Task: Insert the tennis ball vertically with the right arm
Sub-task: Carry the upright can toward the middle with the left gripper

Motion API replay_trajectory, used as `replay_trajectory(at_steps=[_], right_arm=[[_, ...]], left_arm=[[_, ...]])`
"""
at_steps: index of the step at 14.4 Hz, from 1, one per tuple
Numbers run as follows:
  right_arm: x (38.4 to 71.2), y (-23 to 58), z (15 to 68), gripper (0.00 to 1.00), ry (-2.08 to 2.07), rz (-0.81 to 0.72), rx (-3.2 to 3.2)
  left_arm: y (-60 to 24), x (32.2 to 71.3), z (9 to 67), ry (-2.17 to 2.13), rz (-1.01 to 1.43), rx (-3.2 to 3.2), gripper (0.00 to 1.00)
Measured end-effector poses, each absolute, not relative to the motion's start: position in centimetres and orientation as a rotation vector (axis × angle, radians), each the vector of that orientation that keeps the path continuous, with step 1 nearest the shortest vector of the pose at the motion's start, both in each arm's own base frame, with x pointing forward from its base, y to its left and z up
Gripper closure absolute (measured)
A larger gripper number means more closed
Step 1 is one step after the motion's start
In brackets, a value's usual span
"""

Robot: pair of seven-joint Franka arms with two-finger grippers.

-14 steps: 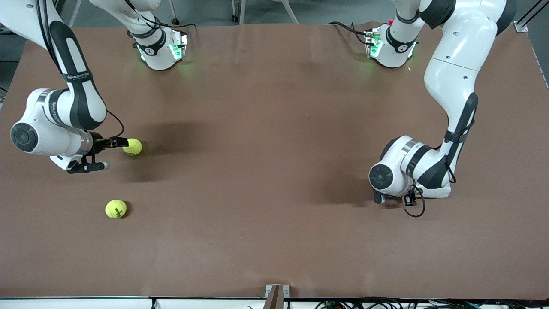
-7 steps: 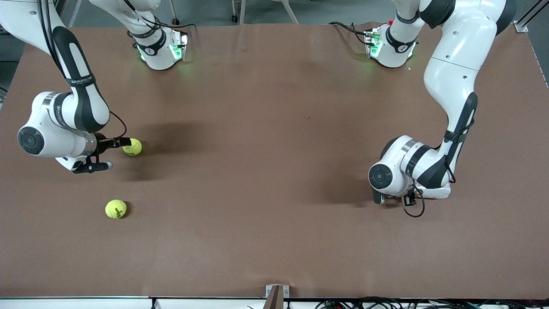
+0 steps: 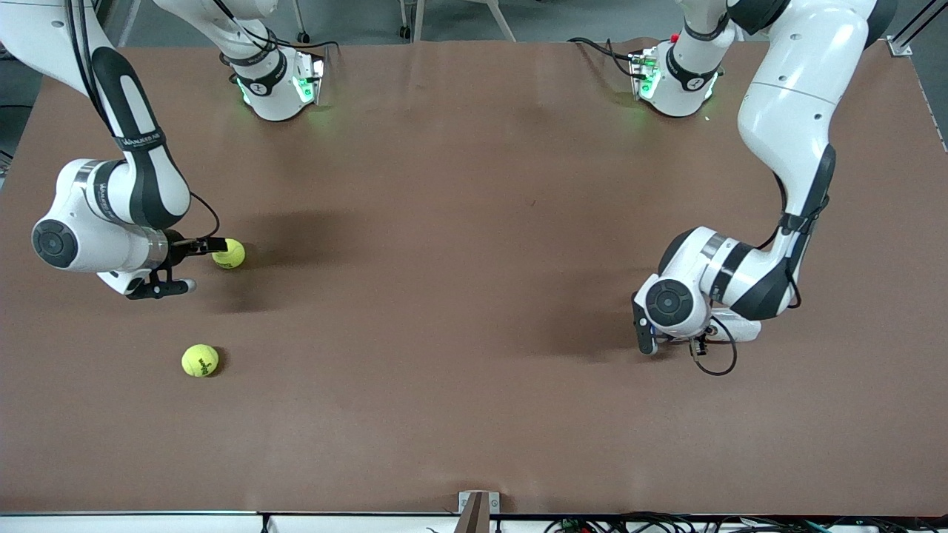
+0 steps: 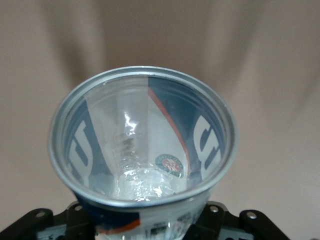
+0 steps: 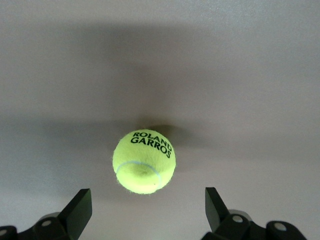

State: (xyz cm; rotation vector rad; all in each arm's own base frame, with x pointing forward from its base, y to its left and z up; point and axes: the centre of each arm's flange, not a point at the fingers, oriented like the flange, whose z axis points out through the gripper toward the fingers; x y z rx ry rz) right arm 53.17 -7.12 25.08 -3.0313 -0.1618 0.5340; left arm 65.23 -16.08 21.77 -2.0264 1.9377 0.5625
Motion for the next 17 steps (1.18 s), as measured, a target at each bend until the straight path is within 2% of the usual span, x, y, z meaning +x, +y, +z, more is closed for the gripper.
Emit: replay_trajectory(at_steps=[10, 17], right_arm=[[52.9, -6.9, 24.1, 0.0, -0.148, 0.556, -3.013], [52.5, -6.9, 21.1, 0.0, -0.117, 0.548, -2.998]], left_arm=[[-14.5, 68.8, 30.9, 2.089, 0.198, -2.333, 0.37], [-20.5, 68.0, 33.5, 2.189, -0.028, -2.533, 0.38]])
